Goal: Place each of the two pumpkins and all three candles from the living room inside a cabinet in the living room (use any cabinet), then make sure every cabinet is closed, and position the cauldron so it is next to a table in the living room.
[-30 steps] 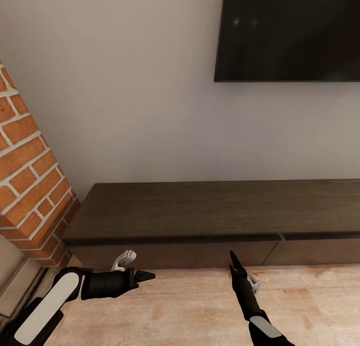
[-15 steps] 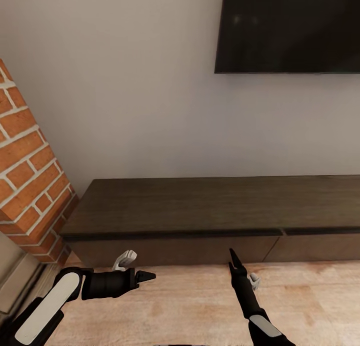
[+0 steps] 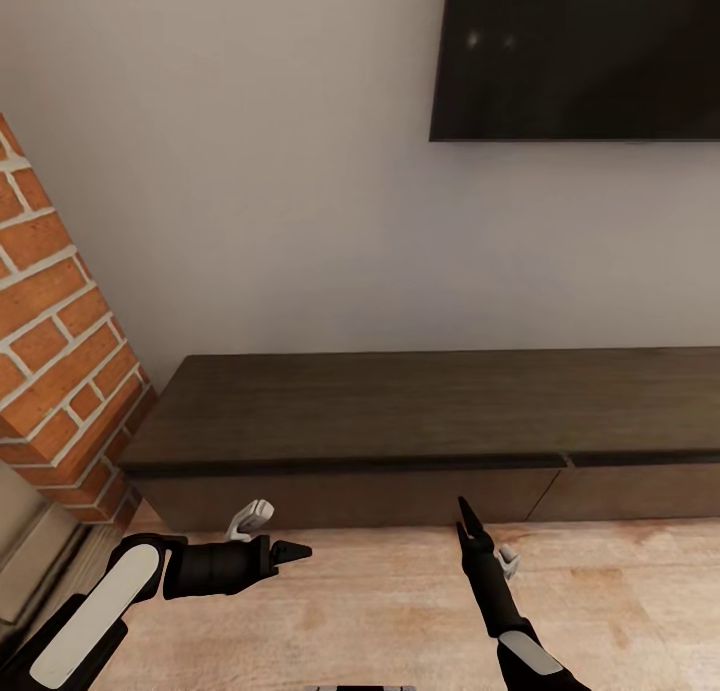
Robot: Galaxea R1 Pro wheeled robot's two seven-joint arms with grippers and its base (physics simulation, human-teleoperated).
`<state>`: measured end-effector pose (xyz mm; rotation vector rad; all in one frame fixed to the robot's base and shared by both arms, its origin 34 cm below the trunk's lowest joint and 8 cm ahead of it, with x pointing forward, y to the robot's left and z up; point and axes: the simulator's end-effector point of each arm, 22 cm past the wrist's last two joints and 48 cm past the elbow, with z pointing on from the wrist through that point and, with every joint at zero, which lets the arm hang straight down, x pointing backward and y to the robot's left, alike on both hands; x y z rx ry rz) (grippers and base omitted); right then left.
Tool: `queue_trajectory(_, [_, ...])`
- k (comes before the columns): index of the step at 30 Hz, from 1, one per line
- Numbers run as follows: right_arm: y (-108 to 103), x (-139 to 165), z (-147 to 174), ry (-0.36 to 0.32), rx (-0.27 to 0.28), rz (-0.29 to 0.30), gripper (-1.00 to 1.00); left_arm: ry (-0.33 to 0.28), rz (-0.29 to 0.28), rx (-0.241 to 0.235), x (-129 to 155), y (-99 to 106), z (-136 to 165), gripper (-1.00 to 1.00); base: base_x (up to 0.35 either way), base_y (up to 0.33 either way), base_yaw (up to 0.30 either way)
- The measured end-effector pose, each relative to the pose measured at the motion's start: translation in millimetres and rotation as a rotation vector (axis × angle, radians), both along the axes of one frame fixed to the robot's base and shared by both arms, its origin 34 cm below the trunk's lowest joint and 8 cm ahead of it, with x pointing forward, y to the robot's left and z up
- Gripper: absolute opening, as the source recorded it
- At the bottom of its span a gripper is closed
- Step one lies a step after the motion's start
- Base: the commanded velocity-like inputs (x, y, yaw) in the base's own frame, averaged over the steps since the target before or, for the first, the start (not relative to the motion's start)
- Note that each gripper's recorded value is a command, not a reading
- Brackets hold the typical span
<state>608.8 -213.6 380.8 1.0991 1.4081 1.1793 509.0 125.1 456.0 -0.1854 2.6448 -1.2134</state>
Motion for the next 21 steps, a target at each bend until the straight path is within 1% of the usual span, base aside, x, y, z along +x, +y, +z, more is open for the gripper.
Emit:
queue_trajectory(5, [-0.4, -0.3, -0.8, 0.003, -0.002, -0.001, 1.00, 0.001, 0.001, 0.000, -0.1, 0.2, -0.2, 1.00, 0.106, 0.082, 0.000])
queue_trajectory(10, [-0.6, -0.4, -1.4, 0.005, -0.004, -0.002, 1.00, 0.001, 0.001, 0.001, -0.1, 0.4, -0.5, 1.00, 0.036, 0.018, 0.000])
queue_trajectory(14, [-0.2, -0.4, -1.8, 0.007, -0.005, -0.003, 1.00, 0.001, 0.001, 0.001, -0.1, 0.4, -0.3, 1.00, 0.167, 0.094, 0.000])
queue_trajectory(21, [0.8, -0.3, -1.4, 0.006, -0.004, 0.000, 1.00, 0.001, 0.001, 0.001, -0.1, 0.4, -0.6, 1.00, 0.032, 0.020, 0.000])
